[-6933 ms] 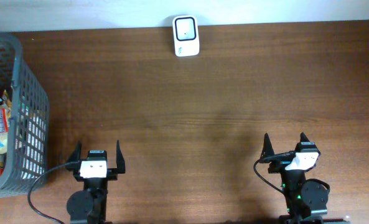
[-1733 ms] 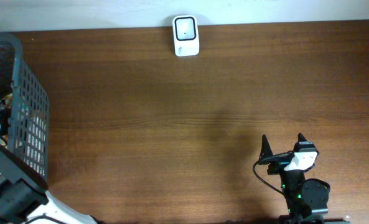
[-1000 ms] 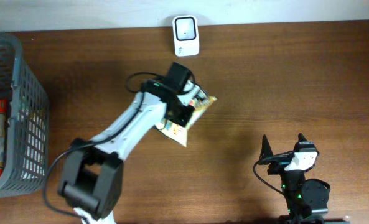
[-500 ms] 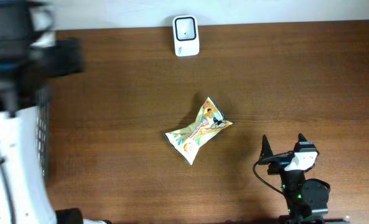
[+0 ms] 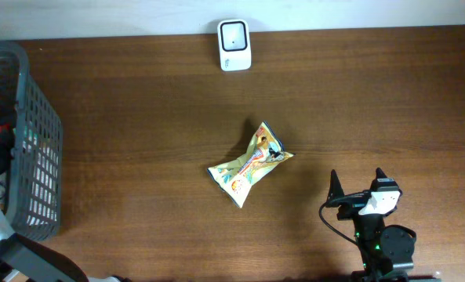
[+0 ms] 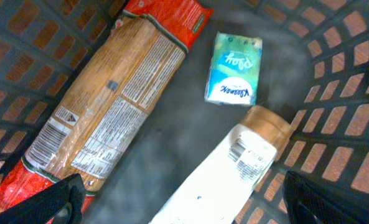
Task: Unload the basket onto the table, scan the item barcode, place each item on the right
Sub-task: 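Carry the yellow snack bag to the table centre and release it, then grasp the spaghetti package from the basket and place it beside the bag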
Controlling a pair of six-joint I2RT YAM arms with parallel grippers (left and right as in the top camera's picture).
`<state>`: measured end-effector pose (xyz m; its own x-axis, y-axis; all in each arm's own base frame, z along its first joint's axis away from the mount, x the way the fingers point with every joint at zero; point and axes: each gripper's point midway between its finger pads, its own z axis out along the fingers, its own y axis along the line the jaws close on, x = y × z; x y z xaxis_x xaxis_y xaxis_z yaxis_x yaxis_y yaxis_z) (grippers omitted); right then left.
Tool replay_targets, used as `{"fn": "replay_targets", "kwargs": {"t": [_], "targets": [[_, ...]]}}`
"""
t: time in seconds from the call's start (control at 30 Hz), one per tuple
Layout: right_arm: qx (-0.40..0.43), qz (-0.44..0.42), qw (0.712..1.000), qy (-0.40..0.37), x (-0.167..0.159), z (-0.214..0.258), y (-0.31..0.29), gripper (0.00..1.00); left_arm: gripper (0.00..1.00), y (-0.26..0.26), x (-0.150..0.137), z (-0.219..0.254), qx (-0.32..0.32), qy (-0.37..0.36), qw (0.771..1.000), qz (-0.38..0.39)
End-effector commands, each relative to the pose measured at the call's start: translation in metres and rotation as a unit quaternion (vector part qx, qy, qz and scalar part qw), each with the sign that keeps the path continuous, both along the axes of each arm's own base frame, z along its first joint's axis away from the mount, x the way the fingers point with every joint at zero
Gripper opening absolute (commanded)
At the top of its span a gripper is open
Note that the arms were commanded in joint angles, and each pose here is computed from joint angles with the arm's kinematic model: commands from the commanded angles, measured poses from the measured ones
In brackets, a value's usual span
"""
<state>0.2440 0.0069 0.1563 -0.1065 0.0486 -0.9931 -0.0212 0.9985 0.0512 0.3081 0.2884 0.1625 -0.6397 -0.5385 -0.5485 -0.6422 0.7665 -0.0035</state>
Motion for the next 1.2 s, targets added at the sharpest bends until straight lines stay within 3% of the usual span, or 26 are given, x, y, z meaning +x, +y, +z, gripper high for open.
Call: {"fn": "replay_targets", "kwargs": {"t": [0.0, 0.1, 0.17, 0.23, 0.27, 0.37, 0.57, 0.67, 0.7, 0.73, 0.77, 0.83, 0.9, 0.93, 1.07, 1.17], "targets": [[0.003, -0.008, 1.000, 0.007, -0.001, -0.003, -0.003, 0.99, 1.00, 0.001, 0.004, 0.003, 0.004, -0.017, 1.000, -0.017], [0.003, -0.008, 1.000, 0.007, -0.001, -0.003, -0.003, 0.99, 1.00, 0.021, -0.006, 0.009, 0.021, -0.027, 0.999, -0.001], [0.003, -0.008, 1.000, 0.007, -0.001, -0.003, -0.003, 0.99, 1.00, 0.028, -0.006, 0.012, 0.066, -0.005, 0.996, -0.063], [0.003, -0.008, 1.000, 0.007, -0.001, -0.003, -0.003, 0.99, 0.96, 0.036, -0.002, 0.012, 0.087, -0.001, 0.994, -0.070], [0.003, -0.008, 1.000, 0.007, -0.001, -0.003, -0.003, 0.99, 0.90, 0.048, -0.006, 0.003, 0.103, 0.025, 0.993, -0.055], [0.003, -0.008, 1.000, 0.007, -0.001, -0.002, -0.003, 0.99, 0.92, 0.080, -0.038, -0.043, 0.129, 0.154, 0.980, -0.002], [0.003, -0.008, 1.000, 0.007, -0.001, -0.003, -0.003, 0.99, 0.99, 0.108, -0.018, -0.091, 0.162, 0.185, 0.968, -0.056], [0.003, -0.008, 1.000, 0.007, -0.001, -0.002, -0.003, 0.99, 1.00, 0.101, -0.010, -0.129, 0.129, 0.187, 0.969, -0.096], [0.003, -0.008, 1.000, 0.007, -0.001, -0.003, -0.003, 0.99, 0.94, 0.094, -0.006, -0.139, 0.109, 0.178, 0.972, -0.110], [0.003, -0.008, 1.000, 0.007, -0.001, -0.003, -0.003, 0.99, 0.77, 0.090, -0.006, -0.143, 0.100, 0.176, 0.973, -0.114], [0.003, -0.008, 1.000, 0.007, -0.001, -0.003, -0.003, 0.99, 0.67, 0.089, -0.006, -0.144, 0.094, 0.174, 0.974, -0.112], [0.003, -0.008, 1.000, 0.007, -0.001, -0.003, -0.003, 0.99, 0.57, 0.076, 0.000, -0.148, 0.066, 0.151, 0.977, -0.131], [0.003, -0.008, 1.000, 0.007, -0.001, -0.003, -0.003, 0.99, 0.91, 0.067, 0.003, -0.151, 0.047, 0.139, 0.979, -0.144], [0.003, -0.008, 1.000, 0.007, -0.001, -0.003, -0.003, 0.99, 0.99, 0.068, 0.004, -0.150, 0.049, 0.139, 0.979, -0.143], [0.003, -0.008, 1.000, 0.007, -0.001, -0.003, -0.003, 0.99, 0.99, 0.080, 0.015, -0.123, 0.062, 0.125, 0.981, -0.135], [0.003, -0.008, 1.000, 0.007, -0.001, -0.003, -0.003, 0.99, 0.99, 0.087, 0.000, -0.143, 0.051, 0.151, 0.980, -0.120]]}}
